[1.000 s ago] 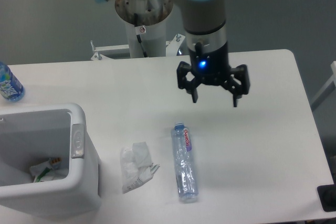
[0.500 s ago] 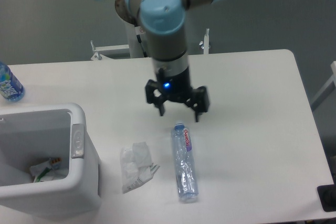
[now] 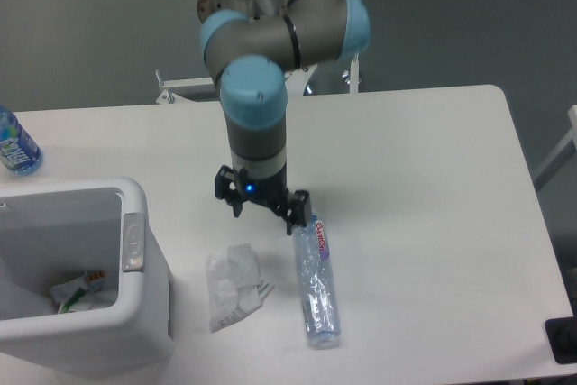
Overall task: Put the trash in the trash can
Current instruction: 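Move the open gripper over the crumpled white tissue, then lower the gripper onto the tissue and close on it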
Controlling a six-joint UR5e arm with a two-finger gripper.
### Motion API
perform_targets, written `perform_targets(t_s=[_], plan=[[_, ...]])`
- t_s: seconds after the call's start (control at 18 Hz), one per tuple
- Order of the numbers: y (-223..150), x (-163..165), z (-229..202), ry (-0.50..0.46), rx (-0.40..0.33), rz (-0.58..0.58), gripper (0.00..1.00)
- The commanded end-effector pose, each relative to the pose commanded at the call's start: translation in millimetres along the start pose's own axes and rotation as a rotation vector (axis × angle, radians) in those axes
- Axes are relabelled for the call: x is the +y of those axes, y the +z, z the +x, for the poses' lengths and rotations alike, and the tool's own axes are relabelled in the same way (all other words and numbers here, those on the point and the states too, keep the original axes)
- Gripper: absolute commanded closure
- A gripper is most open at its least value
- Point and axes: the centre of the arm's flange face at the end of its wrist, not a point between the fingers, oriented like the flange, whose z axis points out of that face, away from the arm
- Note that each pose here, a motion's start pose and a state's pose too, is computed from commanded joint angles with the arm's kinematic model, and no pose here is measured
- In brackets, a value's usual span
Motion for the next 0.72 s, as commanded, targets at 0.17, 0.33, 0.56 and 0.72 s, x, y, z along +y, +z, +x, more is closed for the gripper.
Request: perform_targets(t_s=[0.17, 0.33, 0.56, 0.72], plan=[[13.5, -4.6, -2.2, 0.004, -0.007, 0.01, 0.0], [19.8, -5.5, -2.0, 0.004, -0.004, 0.008, 0.0], [23.8, -9.3, 5.6, 0.017, 0.003, 0.006, 0.0], [26.9, -13.3, 14.3, 0.03, 0.009, 0.005, 0.0]])
